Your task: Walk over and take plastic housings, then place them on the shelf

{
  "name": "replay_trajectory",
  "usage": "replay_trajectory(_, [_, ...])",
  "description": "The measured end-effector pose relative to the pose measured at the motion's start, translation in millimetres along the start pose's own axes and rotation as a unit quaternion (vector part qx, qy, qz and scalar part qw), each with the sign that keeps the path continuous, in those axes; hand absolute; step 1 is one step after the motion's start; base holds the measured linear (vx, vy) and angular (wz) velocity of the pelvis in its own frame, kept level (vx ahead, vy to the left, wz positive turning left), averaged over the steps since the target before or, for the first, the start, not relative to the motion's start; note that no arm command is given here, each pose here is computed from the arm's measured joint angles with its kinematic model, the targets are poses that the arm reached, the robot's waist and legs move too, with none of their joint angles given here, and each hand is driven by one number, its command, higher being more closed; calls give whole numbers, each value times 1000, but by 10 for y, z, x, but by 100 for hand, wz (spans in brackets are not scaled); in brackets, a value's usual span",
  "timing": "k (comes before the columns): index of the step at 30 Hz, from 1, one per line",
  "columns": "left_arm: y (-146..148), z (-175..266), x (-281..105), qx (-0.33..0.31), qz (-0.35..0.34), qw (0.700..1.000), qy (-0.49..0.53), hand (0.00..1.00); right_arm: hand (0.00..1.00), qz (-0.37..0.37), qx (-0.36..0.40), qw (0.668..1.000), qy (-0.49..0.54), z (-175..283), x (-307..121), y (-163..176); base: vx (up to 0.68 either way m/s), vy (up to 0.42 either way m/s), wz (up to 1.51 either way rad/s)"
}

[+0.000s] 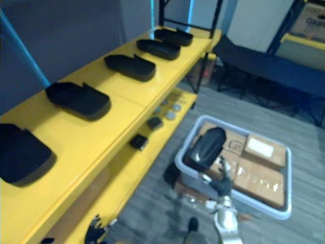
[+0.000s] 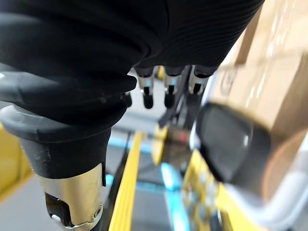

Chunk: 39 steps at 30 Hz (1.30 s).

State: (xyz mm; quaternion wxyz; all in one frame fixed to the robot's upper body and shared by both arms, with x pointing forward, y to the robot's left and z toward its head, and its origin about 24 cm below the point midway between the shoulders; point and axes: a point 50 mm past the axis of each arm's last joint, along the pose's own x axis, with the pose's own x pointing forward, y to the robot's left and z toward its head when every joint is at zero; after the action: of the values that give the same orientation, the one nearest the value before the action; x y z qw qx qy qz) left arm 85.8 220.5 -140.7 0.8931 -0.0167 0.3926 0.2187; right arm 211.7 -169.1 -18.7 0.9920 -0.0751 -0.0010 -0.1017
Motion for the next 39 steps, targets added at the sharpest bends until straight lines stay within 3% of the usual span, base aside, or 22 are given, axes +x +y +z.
replay_trajectory(7, [3,-95,-45,-26,21,999,9,0,0,-64,7,994,-84,388,416,-33,-65,-118,15])
replay_trajectory(13, [-10,15,-17,-28,19,999,-27,0,0,-129,16,989,-69,325,335,-262,-48,-38,-9])
replay_trajectory(20, [-37,24,-9,-11,7,1000,-25,0,0,-141,9,988,-57,249,230,-206,52,-2,-40])
replay_trajectory(23, [18,-124,-44,-31,29,999,18,0,0,-148,14,986,-78,319,270,-243,155,-34,-57])
replay_trajectory(27, [167,-512,-249,-119,91,984,97,0,0,-138,-1,987,-80,314,271,-334,149,-107,-47])
replay_trajectory(33, [199,-928,-566,-111,94,974,175,0,0,-142,4,987,-69,274,242,-441,169,-92,-48])
replay_trajectory(36, [159,-817,-483,-113,80,979,152,0,0,-157,1,985,-72,294,234,-532,81,32,5])
replay_trajectory(39, [96,-366,-185,-107,48,991,62,0,0,-187,4,979,-82,337,219,-602,56,116,62])
